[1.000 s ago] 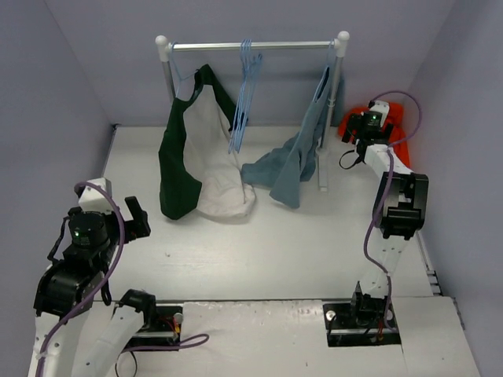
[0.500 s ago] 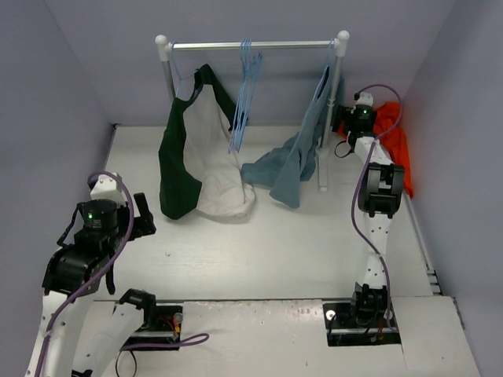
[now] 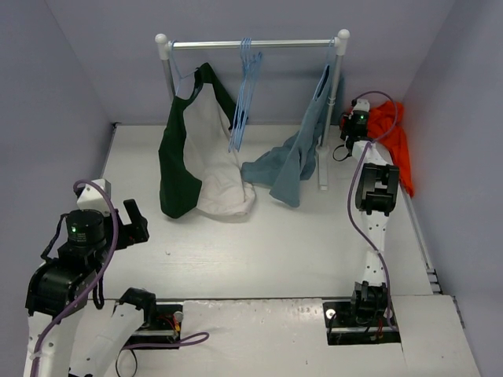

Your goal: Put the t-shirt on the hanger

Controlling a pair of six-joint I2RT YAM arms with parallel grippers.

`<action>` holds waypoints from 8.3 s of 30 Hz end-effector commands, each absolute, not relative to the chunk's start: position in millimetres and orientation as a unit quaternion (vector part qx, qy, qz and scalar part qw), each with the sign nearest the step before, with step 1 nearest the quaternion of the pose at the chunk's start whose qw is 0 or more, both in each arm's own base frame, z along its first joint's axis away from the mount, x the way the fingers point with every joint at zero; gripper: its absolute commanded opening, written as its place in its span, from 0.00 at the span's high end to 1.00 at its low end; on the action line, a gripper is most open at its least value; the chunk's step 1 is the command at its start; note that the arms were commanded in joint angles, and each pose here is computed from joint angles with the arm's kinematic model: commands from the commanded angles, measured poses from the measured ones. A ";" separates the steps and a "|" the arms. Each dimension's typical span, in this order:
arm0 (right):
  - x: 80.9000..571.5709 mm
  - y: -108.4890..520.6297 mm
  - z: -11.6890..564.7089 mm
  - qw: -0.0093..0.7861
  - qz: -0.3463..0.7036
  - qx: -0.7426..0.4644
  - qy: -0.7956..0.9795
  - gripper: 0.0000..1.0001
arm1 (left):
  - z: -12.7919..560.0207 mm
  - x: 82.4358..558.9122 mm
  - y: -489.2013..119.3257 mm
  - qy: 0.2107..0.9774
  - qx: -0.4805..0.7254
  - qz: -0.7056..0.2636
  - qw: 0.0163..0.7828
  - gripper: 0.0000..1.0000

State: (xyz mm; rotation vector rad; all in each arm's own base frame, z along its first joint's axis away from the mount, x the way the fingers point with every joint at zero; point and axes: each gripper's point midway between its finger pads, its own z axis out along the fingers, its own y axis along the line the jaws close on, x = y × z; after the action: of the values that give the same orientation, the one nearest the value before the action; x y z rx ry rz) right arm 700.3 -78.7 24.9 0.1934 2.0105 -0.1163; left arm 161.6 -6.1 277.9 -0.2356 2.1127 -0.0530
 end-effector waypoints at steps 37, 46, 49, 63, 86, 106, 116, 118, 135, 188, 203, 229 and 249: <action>244.1 243.2 529.7 0.656 0.425 -0.292 0.551 1.00 | 359.6 160.1 -35.0 0.825 -0.035 -0.105 0.554 0.07; 202.3 346.2 618.4 0.658 0.500 -0.361 0.432 1.00 | 379.1 157.8 -39.0 0.813 -0.020 -0.117 0.569 0.07; 195.5 346.5 617.7 0.661 0.497 -0.371 0.424 1.00 | 378.6 156.8 -41.6 0.814 -0.011 -0.121 0.569 0.07; 169.2 287.3 282.0 0.484 0.398 -0.395 0.671 0.75 | 311.3 155.3 -54.4 0.856 -0.022 -0.143 0.497 0.07; 223.2 198.3 190.0 0.476 0.194 -0.109 0.851 0.27 | 186.6 259.2 -189.0 0.936 0.109 -0.126 0.309 0.22; 215.3 182.1 202.5 0.502 0.219 -0.060 0.834 0.27 | 117.3 282.9 -220.0 0.898 0.324 0.111 0.275 0.14; 214.8 179.0 206.8 0.511 0.220 -0.055 0.829 0.27 | 100.7 283.8 -226.1 0.886 0.371 0.126 0.248 0.20; 214.7 178.2 205.6 0.510 0.220 -0.054 0.830 0.27 | 97.6 285.4 -226.9 0.884 0.377 0.132 0.244 0.23; 203.2 187.0 202.0 0.494 0.249 -0.079 0.829 0.31 | 95.2 296.8 -225.5 0.879 0.377 0.160 0.244 0.90; 227.3 213.9 218.9 0.558 0.112 -0.165 0.805 0.99 | 184.2 259.8 -163.8 0.948 0.071 -0.060 0.304 1.00; 212.5 217.8 185.5 0.479 0.142 -0.070 0.864 0.40 | 138.4 236.8 -176.8 0.942 -0.048 -0.113 0.313 1.00; 206.6 275.5 48.9 0.363 -0.004 -0.122 0.924 0.30 | 115.3 225.6 -173.2 0.942 -0.056 -0.111 0.313 1.00; 201.6 232.9 35.6 0.362 -0.030 -0.088 0.927 0.50 | 112.8 222.2 -170.3 0.943 -0.049 -0.108 0.312 1.00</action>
State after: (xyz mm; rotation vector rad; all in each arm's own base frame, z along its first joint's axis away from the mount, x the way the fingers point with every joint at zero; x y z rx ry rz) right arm 191.7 243.8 16.0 -0.3311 2.4481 -0.0778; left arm 215.6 -167.9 103.7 -0.1157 2.5446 -0.2585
